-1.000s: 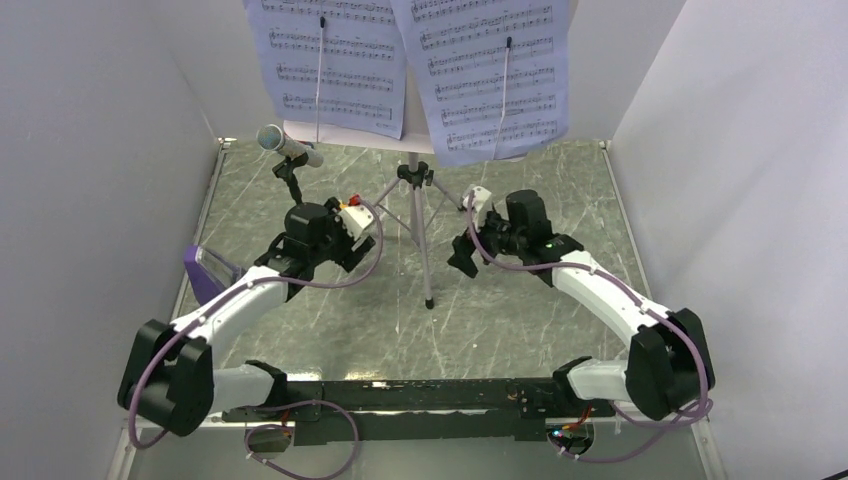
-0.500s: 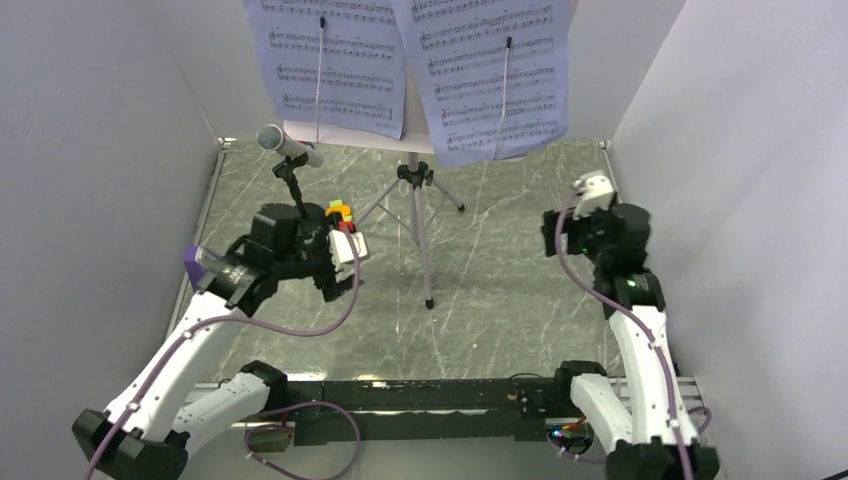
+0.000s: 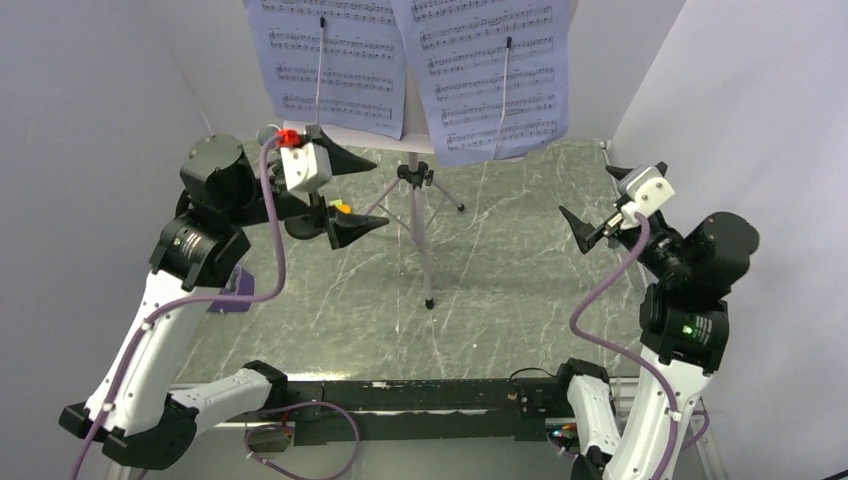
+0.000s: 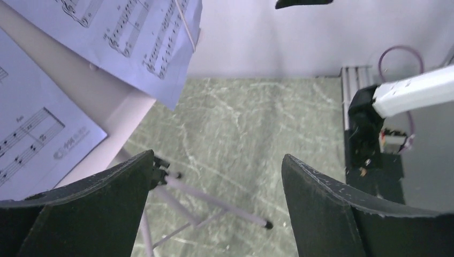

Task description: Pack up the instrument practice props

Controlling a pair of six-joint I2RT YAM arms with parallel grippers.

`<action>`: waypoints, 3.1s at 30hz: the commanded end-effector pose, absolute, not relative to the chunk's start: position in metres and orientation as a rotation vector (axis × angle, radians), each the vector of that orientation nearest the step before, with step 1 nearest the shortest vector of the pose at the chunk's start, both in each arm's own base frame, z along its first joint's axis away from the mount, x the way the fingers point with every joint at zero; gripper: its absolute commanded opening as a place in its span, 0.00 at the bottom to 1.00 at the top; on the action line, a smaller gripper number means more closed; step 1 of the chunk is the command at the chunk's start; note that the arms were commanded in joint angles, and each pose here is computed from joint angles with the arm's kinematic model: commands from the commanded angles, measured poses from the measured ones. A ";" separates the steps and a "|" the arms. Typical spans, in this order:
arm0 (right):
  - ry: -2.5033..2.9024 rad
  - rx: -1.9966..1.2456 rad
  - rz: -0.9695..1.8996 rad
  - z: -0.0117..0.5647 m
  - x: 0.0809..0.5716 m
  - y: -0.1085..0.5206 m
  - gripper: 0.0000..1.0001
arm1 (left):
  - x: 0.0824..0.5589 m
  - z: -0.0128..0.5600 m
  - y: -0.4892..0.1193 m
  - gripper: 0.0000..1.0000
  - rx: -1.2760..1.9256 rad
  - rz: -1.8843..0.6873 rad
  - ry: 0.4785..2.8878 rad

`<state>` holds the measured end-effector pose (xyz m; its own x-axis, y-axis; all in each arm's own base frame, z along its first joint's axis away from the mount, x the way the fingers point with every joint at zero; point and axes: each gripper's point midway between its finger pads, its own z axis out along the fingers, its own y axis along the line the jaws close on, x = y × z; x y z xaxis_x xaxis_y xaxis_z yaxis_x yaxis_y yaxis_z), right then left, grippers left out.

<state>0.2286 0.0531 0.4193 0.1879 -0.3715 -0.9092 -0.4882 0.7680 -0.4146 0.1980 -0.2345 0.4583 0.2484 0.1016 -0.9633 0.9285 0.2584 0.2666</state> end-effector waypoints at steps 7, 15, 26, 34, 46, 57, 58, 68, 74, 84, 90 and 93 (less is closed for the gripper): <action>1.164 -0.887 0.218 0.504 0.212 0.088 0.93 | 0.217 0.506 -0.263 0.93 1.030 -1.013 1.156; 1.167 -0.835 0.403 0.533 0.241 0.090 0.87 | 0.245 0.499 -0.273 0.93 1.009 -0.960 1.188; 1.159 -0.882 0.569 0.532 0.267 0.093 0.84 | 0.233 0.525 -0.313 0.93 1.153 -1.016 1.024; 1.177 -0.935 0.690 0.522 0.280 0.103 0.76 | 0.240 0.525 -0.356 0.93 1.189 -1.043 0.997; 1.192 -0.925 0.714 0.518 0.296 0.107 0.65 | 0.253 0.528 -0.397 0.92 1.196 -1.025 0.967; 1.171 -0.967 0.732 0.519 0.287 0.119 0.44 | 0.249 0.531 -0.420 0.92 1.213 -1.034 0.931; 1.173 -0.967 0.735 0.519 0.288 0.120 0.42 | 0.247 0.531 -0.421 0.92 1.215 -1.036 0.927; 1.171 -0.972 0.743 0.519 0.283 0.122 0.29 | 0.240 0.536 -0.419 0.91 1.228 -1.026 0.908; 1.198 -0.950 0.769 0.513 0.288 0.124 0.32 | 0.240 0.534 -0.420 0.91 1.232 -1.018 0.909; 1.191 -0.947 0.773 0.518 0.288 0.126 0.00 | 0.240 0.532 -0.420 0.91 1.235 -1.008 0.915; 1.192 -0.878 0.659 0.535 0.287 0.116 0.00 | 0.239 0.536 -0.417 0.90 1.234 -0.999 0.906; 1.205 -0.787 0.559 0.549 0.292 0.101 0.00 | 0.237 0.539 -0.414 0.90 1.241 -0.979 0.899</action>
